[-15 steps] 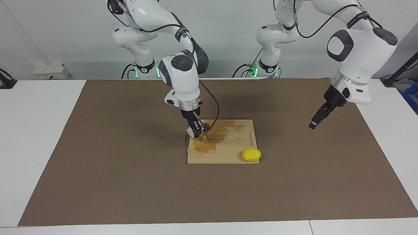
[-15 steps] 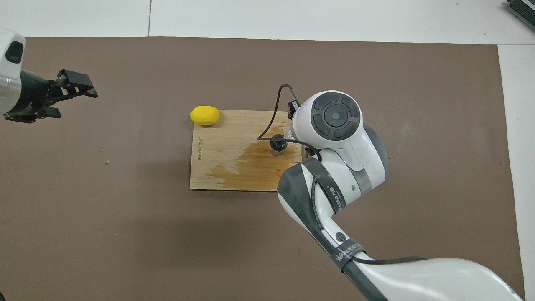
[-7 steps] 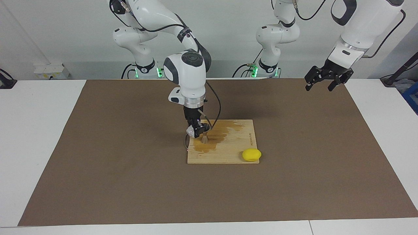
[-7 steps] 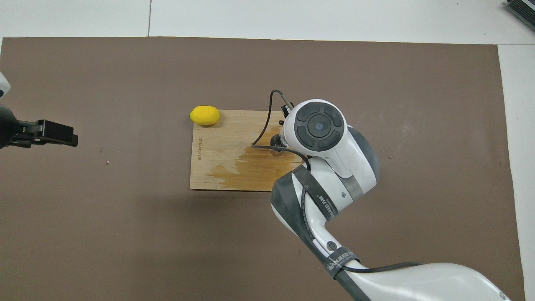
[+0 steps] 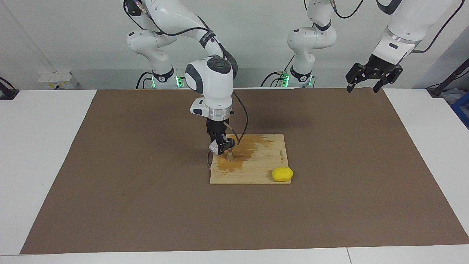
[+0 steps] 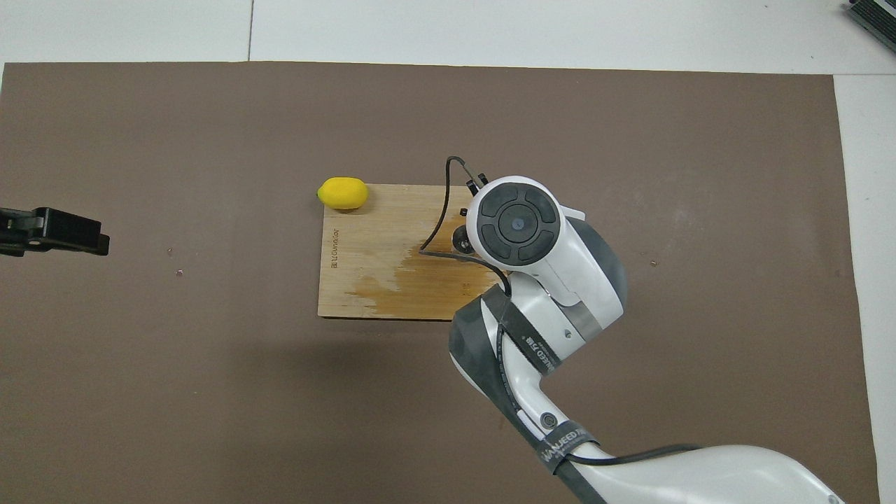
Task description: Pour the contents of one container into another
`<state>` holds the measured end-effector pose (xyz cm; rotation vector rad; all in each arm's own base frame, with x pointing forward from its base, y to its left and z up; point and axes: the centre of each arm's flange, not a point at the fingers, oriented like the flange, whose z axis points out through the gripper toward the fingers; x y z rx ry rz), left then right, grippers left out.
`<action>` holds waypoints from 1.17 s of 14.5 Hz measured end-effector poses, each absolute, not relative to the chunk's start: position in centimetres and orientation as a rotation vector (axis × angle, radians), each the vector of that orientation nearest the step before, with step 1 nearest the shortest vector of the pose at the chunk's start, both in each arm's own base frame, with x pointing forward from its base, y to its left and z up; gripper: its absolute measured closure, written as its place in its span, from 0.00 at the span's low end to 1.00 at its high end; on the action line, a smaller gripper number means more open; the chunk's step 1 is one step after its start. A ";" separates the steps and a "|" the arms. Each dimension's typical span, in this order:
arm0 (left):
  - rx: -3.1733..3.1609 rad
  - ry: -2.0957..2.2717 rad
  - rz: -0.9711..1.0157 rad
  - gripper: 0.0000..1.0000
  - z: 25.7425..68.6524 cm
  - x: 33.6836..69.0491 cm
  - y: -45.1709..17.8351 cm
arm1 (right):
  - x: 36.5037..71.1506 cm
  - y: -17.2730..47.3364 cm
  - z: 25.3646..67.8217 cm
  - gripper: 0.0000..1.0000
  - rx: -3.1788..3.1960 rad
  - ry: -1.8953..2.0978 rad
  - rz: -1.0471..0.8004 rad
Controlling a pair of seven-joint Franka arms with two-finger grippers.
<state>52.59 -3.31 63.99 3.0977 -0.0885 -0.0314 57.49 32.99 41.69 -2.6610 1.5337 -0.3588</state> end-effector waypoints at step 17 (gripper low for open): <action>3.098 -0.104 -0.006 0.00 64.0 52.8 -3.9 | 57.3 33.2 41.9 0.48 -2.661 1.526 -0.361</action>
